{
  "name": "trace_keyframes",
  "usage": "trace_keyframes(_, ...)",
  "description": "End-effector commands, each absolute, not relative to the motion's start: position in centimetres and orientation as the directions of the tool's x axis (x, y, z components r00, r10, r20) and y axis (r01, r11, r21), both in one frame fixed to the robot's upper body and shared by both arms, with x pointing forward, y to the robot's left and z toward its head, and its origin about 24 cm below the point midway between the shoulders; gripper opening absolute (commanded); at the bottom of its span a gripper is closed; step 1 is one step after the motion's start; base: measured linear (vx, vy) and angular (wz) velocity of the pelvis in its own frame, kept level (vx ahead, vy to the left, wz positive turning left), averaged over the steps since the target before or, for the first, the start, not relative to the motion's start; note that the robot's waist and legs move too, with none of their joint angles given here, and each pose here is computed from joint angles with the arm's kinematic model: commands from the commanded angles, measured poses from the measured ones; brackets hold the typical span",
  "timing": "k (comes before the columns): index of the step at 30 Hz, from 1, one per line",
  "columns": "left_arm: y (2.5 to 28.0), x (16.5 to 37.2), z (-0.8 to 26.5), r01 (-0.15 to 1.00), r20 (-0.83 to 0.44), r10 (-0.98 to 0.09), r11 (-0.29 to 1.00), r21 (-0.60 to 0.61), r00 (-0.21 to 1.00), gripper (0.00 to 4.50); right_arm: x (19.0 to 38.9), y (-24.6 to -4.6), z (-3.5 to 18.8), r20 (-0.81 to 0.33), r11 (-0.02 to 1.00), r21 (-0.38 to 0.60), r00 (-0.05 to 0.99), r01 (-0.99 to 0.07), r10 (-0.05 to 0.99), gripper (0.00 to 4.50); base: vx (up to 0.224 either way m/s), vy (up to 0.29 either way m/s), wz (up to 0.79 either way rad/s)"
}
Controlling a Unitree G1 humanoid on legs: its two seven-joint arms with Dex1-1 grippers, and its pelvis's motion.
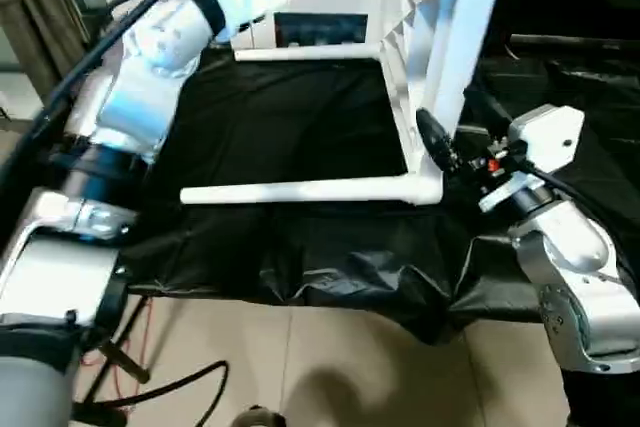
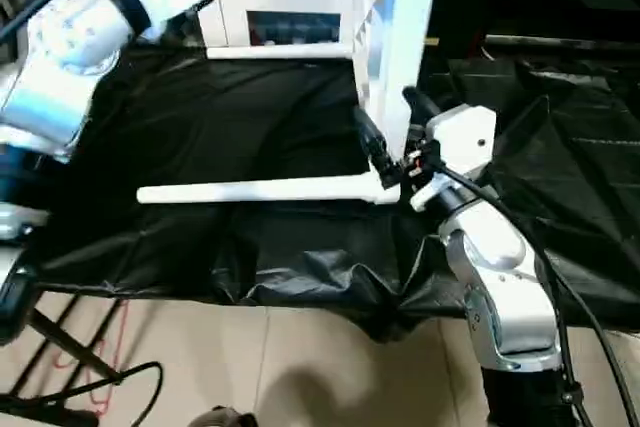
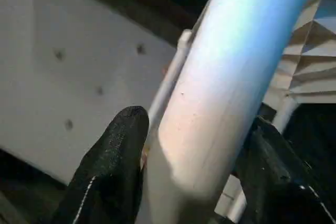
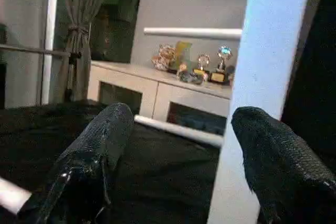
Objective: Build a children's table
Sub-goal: Flip table
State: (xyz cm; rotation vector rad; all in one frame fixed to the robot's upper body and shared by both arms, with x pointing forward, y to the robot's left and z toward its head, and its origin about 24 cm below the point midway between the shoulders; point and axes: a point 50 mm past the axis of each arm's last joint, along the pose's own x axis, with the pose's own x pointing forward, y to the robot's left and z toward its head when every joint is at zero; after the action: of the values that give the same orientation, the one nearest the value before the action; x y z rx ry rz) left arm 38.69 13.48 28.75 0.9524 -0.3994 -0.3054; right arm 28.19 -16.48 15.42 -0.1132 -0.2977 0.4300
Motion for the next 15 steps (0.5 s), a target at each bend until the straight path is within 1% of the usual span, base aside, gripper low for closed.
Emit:
trace_keyframes(1, 15.7, 39.4, 28.8, 0.102, 0.237, -0.306, 0.782, 0.615, 0.922, 2.38, 28.2, -17.0, 15.1, 0.236, 0.914, -0.172, 0.885, -0.369, 0.402, 3.43, 0.0, 0.0, 0.0)
trace_keyframes(2, 16.0, 39.5, 29.3, 0.083, 0.263, -0.27, 0.826, 0.557, 0.926, 2.38, 28.2, -17.3, 15.0, 0.227, 0.915, -0.176, 0.89, -0.363, 0.396, 3.43, 0.0, 0.0, 0.0)
trace_keyframes(5, 16.6, 39.6, 30.3, 0.05, 0.311, -0.217, 0.883, 0.467, 0.925, 2.38, 28.2, -17.6, 15.0, 0.216, 0.917, -0.175, 0.895, -0.357, 0.39, 3.43, 0.0, 0.0, 0.0)
trace_keyframes(6, 16.6, 39.5, 30.4, 0.046, 0.32, -0.212, 0.889, 0.456, 0.924, 2.38, 28.1, -17.7, 15.0, 0.214, 0.918, -0.174, 0.896, -0.357, 0.389, 3.43, 0.0, 0.0, 0.0)
trace_keyframes(7, 17.0, 39.4, 31.1, 0.024, 0.359, -0.188, 0.909, 0.416, 0.914, 2.38, 28.1, -17.9, 14.8, 0.203, 0.921, -0.171, 0.902, -0.35, 0.381, 3.43, 0.0, 0.0, 0.0)
trace_keyframes(8, 17.0, 39.4, 31.1, 0.024, 0.359, -0.188, 0.909, 0.416, 0.914, 2.38, 28.1, -17.9, 14.8, 0.203, 0.921, -0.171, 0.902, -0.35, 0.381, 3.43, 0.0, 0.0, 0.0)
trace_keyframes(9, 17.2, 39.2, 31.4, 0.015, 0.379, -0.175, 0.921, 0.39, 0.909, 2.38, 28.0, -18.1, 14.6, 0.19, 0.928, -0.17, 0.913, -0.333, 0.362, 3.43, 0.0, 0.0, 0.0)
trace_keyframes(10, 17.6, 38.9, 31.9, -0.01, 0.422, -0.146, 0.938, 0.346, 0.895, 2.38, 28.1, -18.8, 14.2, 0.172, 0.948, -0.169, 0.939, -0.268, 0.296, 3.43, 0.0, 0.0, 0.0)
trace_keyframes(13, 18.1, 38.7, 31.8, -0.017, 0.434, -0.118, 0.955, 0.295, 0.893, 2.38, 28.0, -19.4, 13.7, 0.148, 0.968, -0.13, 0.961, -0.216, 0.234, 3.43, 0.0, 0.0, 0.0)
trace_keyframes(14, 18.5, 38.5, 31.7, -0.028, 0.441, -0.1, 0.961, 0.276, 0.892, 2.38, 27.9, -19.9, 13.3, 0.137, 0.981, -0.092, 0.974, -0.168, 0.18, 3.6, 0.0, 0.0, 0.0)
trace_keyframes(15, 18.7, 38.4, 31.5, -0.035, 0.438, -0.09, 0.963, 0.267, 0.894, 2.38, 27.8, -20.1, 13.1, 0.129, 0.986, -0.065, 0.979, -0.15, 0.158, 3.77, 0.0, 0.0, 0.0)
